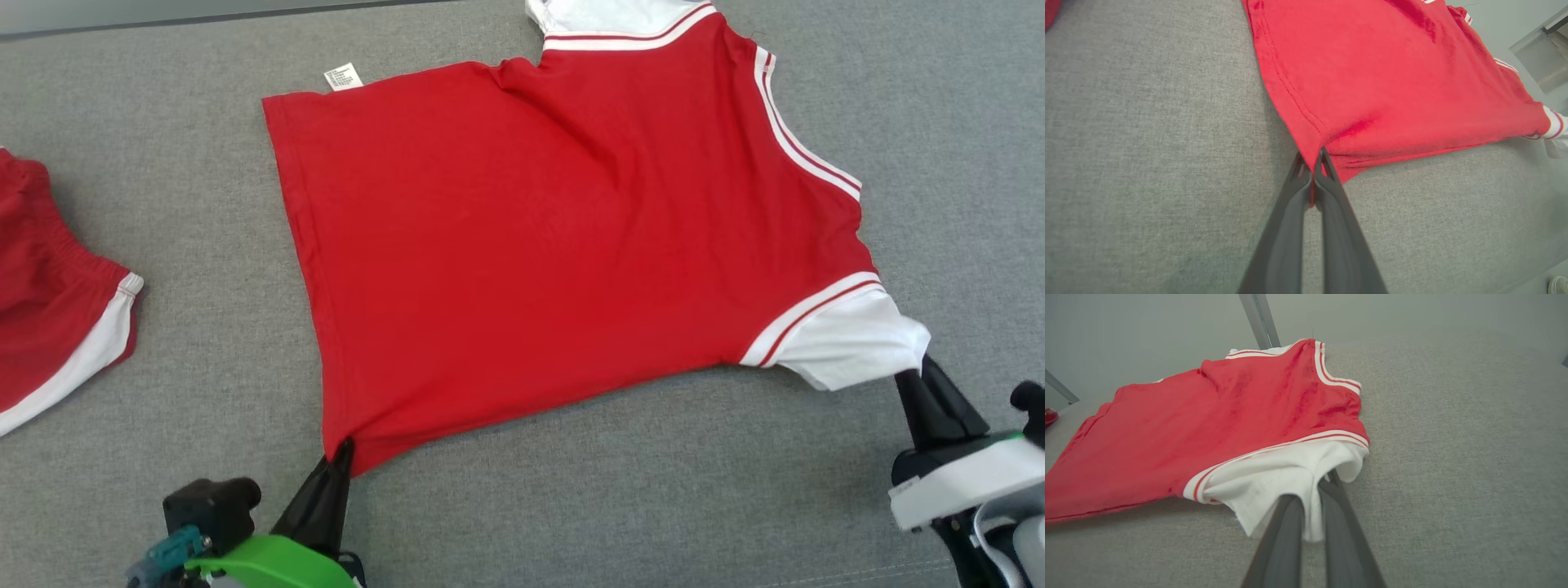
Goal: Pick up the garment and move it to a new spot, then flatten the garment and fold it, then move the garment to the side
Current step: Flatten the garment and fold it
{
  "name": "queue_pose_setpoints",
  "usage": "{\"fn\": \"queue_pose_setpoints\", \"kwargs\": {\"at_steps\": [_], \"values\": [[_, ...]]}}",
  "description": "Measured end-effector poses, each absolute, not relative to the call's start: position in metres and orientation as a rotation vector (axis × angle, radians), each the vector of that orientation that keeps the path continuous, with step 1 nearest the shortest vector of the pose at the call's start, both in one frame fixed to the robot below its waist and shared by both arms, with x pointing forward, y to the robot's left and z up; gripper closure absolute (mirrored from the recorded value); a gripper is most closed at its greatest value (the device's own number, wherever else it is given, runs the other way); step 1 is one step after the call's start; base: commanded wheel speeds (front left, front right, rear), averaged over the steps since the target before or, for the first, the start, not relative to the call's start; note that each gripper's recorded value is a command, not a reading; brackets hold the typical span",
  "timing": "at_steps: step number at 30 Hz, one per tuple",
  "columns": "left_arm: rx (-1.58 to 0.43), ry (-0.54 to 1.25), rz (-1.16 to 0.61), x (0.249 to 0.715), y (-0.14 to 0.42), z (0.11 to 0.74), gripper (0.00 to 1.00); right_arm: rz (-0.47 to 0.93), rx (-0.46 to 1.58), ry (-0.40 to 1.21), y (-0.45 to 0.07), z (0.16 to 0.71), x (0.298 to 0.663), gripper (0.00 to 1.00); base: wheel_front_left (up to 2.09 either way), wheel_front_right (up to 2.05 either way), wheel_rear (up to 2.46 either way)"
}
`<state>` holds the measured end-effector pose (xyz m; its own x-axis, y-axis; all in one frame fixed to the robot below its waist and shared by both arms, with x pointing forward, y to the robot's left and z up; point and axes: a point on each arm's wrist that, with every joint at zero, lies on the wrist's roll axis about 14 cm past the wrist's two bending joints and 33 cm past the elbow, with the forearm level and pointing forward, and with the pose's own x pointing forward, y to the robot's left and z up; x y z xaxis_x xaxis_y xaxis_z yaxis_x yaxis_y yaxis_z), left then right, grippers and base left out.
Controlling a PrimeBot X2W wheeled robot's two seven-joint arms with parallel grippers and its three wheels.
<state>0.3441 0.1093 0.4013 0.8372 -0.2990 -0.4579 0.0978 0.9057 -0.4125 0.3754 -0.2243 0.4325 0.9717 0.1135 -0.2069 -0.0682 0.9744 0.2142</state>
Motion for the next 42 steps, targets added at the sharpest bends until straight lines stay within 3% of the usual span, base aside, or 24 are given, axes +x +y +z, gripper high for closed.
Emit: {"fn": "queue_pose_setpoints", "kwargs": {"at_steps": [13, 24, 25, 26, 27, 34, 38, 42], "values": [[-0.272, 0.516, -0.371, 0.429, 0.104, 0.454, 1.0, 0.189, 0.14, 0.093, -0.218, 0.501, 0.48, 1.0, 0.0, 0.0, 0.0], [-0.183, 0.704, -0.343, 0.49, 0.111, 0.398, 1.0, 0.232, 0.083, 0.259, -0.193, 0.453, 0.542, 1.0, 0.0, 0.0, 0.0], [-0.181, 0.712, -0.324, 0.493, 0.114, 0.391, 0.85, 0.236, 0.066, 0.275, -0.192, 0.446, 0.544, 0.6, 0.0, 0.0, 0.0], [-0.193, 0.703, -0.304, 0.498, 0.115, 0.388, 0.5, 0.243, 0.041, 0.291, -0.19, 0.44, 0.545, 0.0, 0.0, 0.0, 0.0], [-0.196, 0.705, -0.293, 0.499, 0.116, 0.384, 0.0, 0.254, 0.023, 0.299, -0.187, 0.435, 0.545, 0.0, 0.0, 0.0, 0.0], [-0.237, 0.59, -0.261, 0.495, 0.119, 0.385, 0.0, 0.233, 0.038, 0.145, -0.198, 0.457, 0.541, 0.0, 0.0, 0.0, 0.0], [-0.288, 0.41, -0.206, 0.49, 0.126, 0.412, 0.0, 0.176, 0.041, 0.081, -0.222, 0.467, 0.522, 0.0, 0.0, 0.0, 0.0], [-0.325, 0.397, -0.204, 0.456, 0.117, 0.411, 0.0, 0.146, 0.011, 0.084, -0.237, 0.464, 0.494, 0.0, 0.0, 0.0, 0.0]]}}
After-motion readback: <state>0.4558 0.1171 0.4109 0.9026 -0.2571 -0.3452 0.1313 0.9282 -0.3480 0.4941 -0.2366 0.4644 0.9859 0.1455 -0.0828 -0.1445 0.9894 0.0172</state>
